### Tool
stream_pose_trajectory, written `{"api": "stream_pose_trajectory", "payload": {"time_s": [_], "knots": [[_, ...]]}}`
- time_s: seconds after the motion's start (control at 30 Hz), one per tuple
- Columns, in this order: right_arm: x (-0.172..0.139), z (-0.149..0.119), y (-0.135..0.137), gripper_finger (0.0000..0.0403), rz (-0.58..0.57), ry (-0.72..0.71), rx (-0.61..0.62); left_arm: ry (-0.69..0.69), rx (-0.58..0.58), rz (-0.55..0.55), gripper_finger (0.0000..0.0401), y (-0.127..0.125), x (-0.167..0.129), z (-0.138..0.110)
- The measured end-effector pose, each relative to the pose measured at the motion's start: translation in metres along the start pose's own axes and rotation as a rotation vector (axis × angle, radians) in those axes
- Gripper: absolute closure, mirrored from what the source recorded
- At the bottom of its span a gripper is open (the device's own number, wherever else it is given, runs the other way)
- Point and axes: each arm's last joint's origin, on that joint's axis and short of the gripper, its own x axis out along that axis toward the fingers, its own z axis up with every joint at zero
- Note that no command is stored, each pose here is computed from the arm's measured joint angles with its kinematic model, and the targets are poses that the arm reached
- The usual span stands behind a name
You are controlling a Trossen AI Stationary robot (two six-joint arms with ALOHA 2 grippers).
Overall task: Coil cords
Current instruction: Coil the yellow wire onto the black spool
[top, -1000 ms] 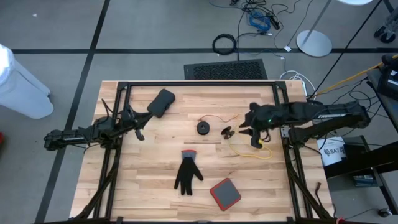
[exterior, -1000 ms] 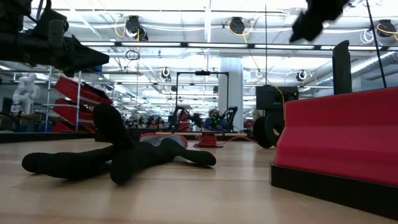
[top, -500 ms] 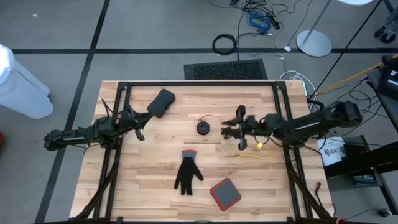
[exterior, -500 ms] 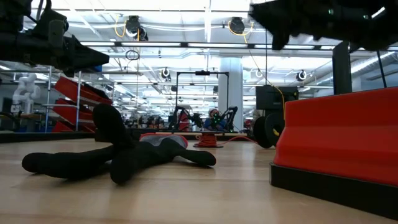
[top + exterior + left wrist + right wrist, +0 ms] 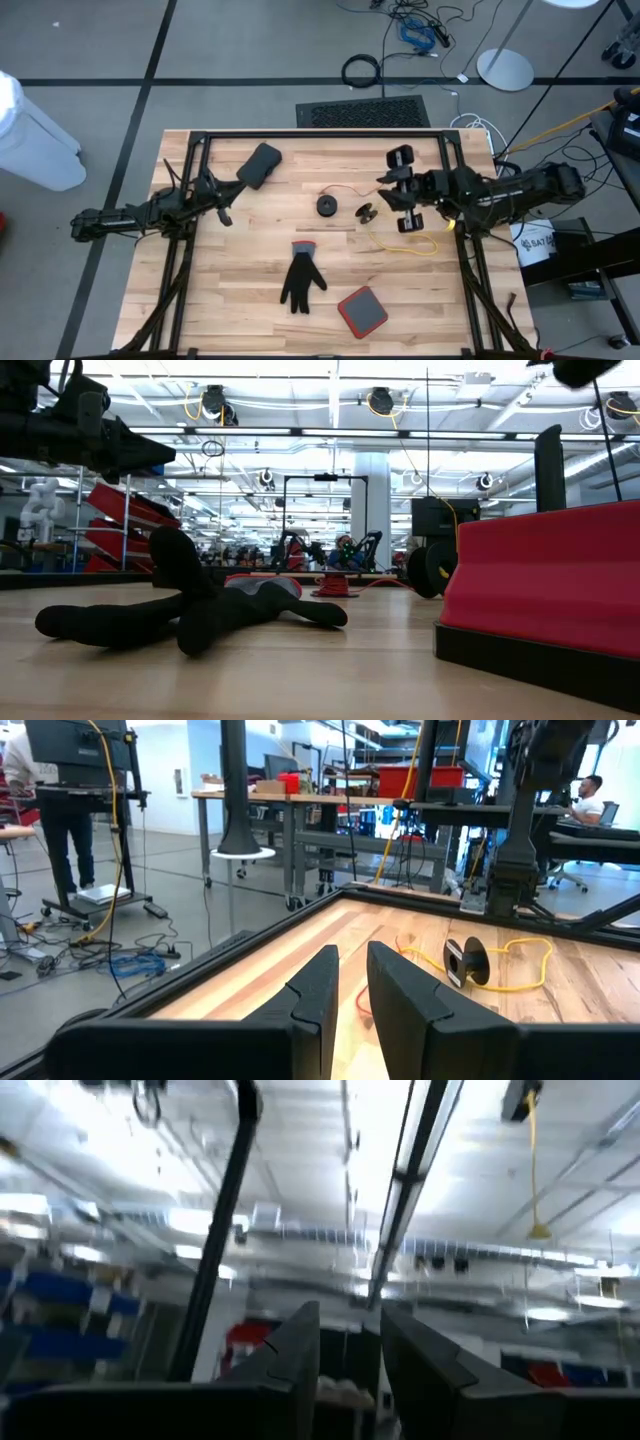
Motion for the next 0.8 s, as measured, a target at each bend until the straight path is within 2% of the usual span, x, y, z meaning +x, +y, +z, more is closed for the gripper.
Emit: {"api": "stream_pose_trajectory", "payload": {"time_s": [0.13,0.37,0.5,0.6,0.8], "knots": [[0.018,0.013,-0.004,0.0307,0.016,0.221,-0.033,-0.016,-0.005,0.0,0.0338,0.0,0.0,0.002],[0.035,0.029,-0.008,0.0307,0.049,0.646,0.046,-0.022,-0.008,0.0,0.0338,0.0,0.0,0.002],[0.029,0.034,-0.009,0.0307,0.018,0.893,0.062,-0.052,-0.018,-0.001,0.0338,0.0,0.0,0.005],[0.018,0.031,-0.009,0.0307,-0.054,1.058,0.095,-0.071,-0.027,-0.001,0.0338,0.0,0.0,0.007],[-0.007,0.016,-0.007,0.0307,-0.171,1.368,0.144,-0.243,-0.088,-0.005,0.0338,0.001,-0.003,0.024]]}}
